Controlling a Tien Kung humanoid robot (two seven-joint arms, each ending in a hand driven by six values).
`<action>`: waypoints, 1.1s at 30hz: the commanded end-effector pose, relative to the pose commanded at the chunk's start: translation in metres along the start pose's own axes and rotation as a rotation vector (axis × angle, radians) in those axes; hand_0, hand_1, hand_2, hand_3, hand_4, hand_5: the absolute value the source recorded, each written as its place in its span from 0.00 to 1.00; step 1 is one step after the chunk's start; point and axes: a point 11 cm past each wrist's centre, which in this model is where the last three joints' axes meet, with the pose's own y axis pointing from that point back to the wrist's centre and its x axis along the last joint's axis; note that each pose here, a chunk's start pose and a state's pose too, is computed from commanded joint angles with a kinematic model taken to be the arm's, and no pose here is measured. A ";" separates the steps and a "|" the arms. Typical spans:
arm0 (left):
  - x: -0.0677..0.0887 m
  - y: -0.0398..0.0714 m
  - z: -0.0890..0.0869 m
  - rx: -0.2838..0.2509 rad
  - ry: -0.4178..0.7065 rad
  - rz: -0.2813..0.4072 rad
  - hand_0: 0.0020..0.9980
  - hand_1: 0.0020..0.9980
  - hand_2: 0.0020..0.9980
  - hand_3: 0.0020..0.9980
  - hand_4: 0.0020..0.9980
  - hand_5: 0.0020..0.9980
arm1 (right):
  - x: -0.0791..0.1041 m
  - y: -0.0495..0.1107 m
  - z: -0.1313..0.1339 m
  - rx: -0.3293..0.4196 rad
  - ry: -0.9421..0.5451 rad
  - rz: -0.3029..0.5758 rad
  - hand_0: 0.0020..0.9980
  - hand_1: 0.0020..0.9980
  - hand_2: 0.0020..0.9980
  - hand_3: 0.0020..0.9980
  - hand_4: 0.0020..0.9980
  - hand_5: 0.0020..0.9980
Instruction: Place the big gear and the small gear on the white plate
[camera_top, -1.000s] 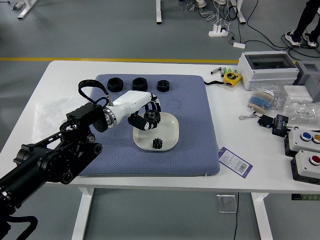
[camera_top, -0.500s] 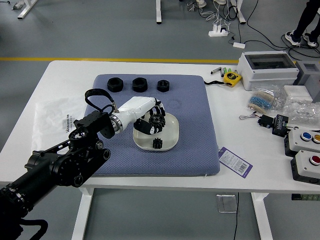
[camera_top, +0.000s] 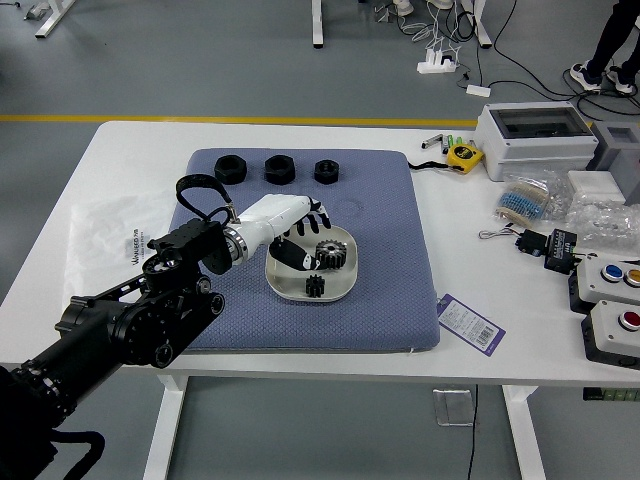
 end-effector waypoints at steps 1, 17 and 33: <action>0.000 0.000 0.000 0.001 0.000 -0.001 0.40 0.56 0.62 0.73 1.00 0.40 | 0.000 0.000 0.000 0.001 0.000 0.000 0.69 0.67 0.73 0.57 0.80 0.71; 0.028 0.008 -0.002 -0.024 0.018 0.106 0.44 0.59 0.67 0.74 1.00 0.46 | 0.003 -0.001 0.005 -0.003 -0.012 -0.001 0.69 0.67 0.73 0.57 0.80 0.71; 0.042 0.058 -0.064 0.115 0.520 0.351 0.48 0.61 0.68 0.68 1.00 0.46 | 0.010 -0.002 0.013 -0.009 -0.027 0.004 0.69 0.67 0.73 0.57 0.80 0.71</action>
